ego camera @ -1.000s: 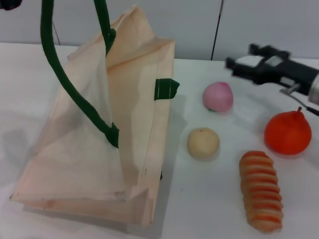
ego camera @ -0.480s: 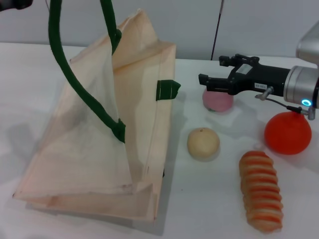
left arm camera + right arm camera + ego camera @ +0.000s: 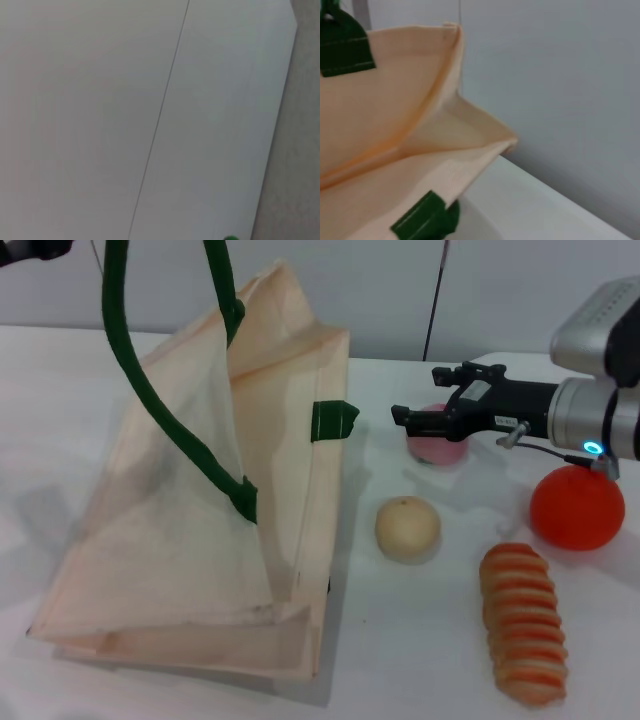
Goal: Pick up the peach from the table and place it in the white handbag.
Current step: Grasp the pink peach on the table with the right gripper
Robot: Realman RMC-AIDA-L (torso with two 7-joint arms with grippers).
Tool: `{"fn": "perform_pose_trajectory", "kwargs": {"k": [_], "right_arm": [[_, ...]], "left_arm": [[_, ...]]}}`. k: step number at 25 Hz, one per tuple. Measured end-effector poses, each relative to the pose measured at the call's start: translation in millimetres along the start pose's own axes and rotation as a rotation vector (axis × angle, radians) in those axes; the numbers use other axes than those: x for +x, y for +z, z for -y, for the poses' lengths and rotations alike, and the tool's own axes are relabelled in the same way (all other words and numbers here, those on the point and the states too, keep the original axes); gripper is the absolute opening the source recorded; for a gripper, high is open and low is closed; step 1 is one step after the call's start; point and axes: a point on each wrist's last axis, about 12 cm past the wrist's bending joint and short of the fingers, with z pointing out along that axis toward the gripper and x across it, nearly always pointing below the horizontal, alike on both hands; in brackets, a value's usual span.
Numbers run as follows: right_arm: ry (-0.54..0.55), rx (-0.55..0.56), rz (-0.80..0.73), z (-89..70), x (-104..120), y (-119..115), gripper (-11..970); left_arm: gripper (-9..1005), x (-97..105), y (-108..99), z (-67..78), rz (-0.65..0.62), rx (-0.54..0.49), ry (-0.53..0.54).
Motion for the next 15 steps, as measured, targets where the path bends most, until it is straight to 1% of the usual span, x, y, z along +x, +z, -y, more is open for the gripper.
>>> {"fn": "perform_pose_trajectory", "kwargs": {"k": [5,12,15], "right_arm": [[-0.036,0.036,-0.049,0.8,-4.6,11.0,796],[-0.04,0.064,-0.087,2.1,-0.6,13.8,792],[-0.054,0.055,-0.121,-1.2,1.3,17.6,790]], "left_arm": [[125,0.4,2.3,-0.4,-0.003,0.0,-0.003],[125,0.4,6.7,-0.8,-0.016,0.004,-0.006],[125,0.6,7.0,-0.7,-0.017,0.005,-0.007]]}}
